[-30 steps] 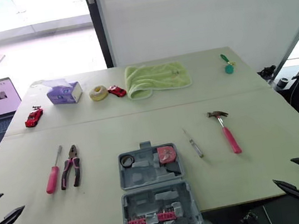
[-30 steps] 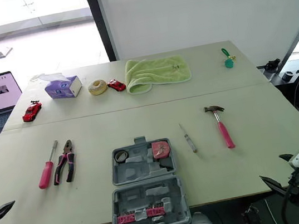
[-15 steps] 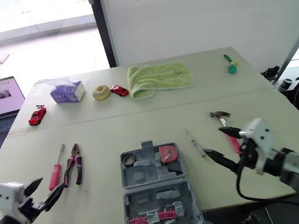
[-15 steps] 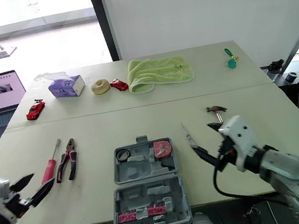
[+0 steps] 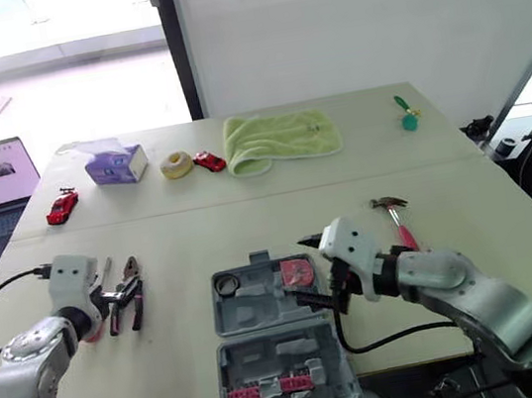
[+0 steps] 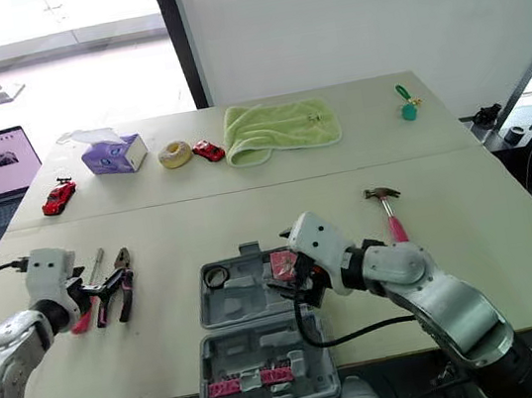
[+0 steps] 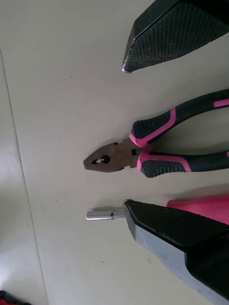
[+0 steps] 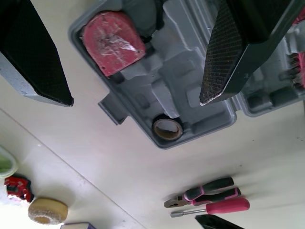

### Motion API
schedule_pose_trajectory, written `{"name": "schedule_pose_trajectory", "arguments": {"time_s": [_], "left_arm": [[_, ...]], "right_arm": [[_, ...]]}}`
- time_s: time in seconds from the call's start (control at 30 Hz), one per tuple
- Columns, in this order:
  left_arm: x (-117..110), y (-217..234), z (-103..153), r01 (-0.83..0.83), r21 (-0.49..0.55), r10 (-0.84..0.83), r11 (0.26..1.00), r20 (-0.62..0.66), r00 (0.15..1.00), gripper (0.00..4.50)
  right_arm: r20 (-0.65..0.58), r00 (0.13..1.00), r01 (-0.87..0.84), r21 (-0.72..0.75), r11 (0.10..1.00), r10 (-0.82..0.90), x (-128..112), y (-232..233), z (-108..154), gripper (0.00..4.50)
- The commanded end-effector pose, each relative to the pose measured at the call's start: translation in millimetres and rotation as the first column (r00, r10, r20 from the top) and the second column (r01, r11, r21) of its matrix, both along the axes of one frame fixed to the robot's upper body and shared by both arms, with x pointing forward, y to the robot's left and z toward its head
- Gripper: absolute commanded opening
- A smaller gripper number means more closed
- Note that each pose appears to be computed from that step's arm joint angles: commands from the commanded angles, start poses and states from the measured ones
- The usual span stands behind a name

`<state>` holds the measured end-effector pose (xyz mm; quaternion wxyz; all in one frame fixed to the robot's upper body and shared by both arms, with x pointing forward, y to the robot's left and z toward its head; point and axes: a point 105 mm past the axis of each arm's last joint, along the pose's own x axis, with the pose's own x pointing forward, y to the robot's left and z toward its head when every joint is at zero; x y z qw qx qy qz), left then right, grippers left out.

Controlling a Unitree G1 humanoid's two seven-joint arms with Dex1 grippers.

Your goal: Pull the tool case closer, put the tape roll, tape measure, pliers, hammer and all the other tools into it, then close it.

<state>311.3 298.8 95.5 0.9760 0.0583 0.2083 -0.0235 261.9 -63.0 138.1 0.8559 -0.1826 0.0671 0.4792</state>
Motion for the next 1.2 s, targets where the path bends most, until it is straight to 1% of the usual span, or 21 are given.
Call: {"name": "schedule_pose_trajectory", "arguments": {"time_s": [0.03,0.1,0.17,0.2,0.27,0.47,0.57,0.7,0.87,1.0,1.13,1.2], "left_arm": [[2.8,7.1,-5.5,-0.041,-0.008,0.04,0.999,-0.05,0.998,4.5],[5.4,11.5,-11.4,-0.07,-0.007,0.069,0.998,-0.075,0.995,4.5],[9.2,8.7,-18.9,-0.054,-0.022,0.052,0.998,-0.103,0.993,4.5],[10.6,8.1,-22.6,-0.047,-0.008,0.046,0.999,-0.119,0.992,4.5],[13.3,7.6,-24.9,-0.043,0.0,0.043,0.999,-0.125,0.991,4.5],[23.3,-3.7,-27.2,0.0,-0.021,-0.003,1.0,-0.13,0.991,4.5],[24.3,-4.4,-32.2,0.001,-0.014,-0.003,1.0,-0.153,0.988,4.5],[24.4,-5.0,-39.0,-0.011,-0.013,0.009,1.0,-0.185,0.983,4.5],[27.1,-11.5,-48.1,-0.018,-0.03,0.011,0.999,-0.213,0.977,4.5],[28.3,-15.3,-52.0,-0.013,-0.036,0.005,0.999,-0.226,0.974,4.5],[24.8,-15.1,-65.0,-0.075,-0.078,0.051,0.994,-0.274,0.96,4.5],[22.5,-14.6,-69.1,-0.087,-0.083,0.059,0.993,-0.292,0.955,4.5]], "right_arm": [[0.058,0.998,0.012,0.008,1.0,-0.013,0.6,2.2,11.3,4.46],[0.061,0.998,0.021,0.006,1.0,-0.021,0.8,1.2,11.5,4.46],[0.067,0.997,0.039,0.001,0.999,-0.039,1.8,-1.7,12.0,4.46],[0.066,0.997,0.046,-0.001,0.999,-0.046,1.9,-3.0,11.9,4.46],[0.065,0.996,0.054,-0.003,0.999,-0.054,1.8,-4.3,11.7,4.46],[0.061,0.996,0.067,0.007,0.998,-0.067,-0.5,-4.9,13.4,4.46],[0.06,0.997,0.04,0.015,0.999,-0.041,-4.7,-1.4,15.2,4.46],[0.04,0.999,-0.034,0.001,0.999,0.034,-12.0,3.5,14.2,4.46],[-0.029,0.984,-0.178,-0.019,0.984,0.177,-25.3,7.4,9.7,4.46],[-0.045,0.977,-0.211,-0.014,0.977,0.21,-27.3,7.7,10.4,4.46],[-0.05,0.971,-0.237,-0.03,0.971,0.236,-26.5,6.7,17.1,4.46],[-0.052,0.969,-0.243,-0.034,0.969,0.241,-26.6,6.0,20.0,4.46]]}}
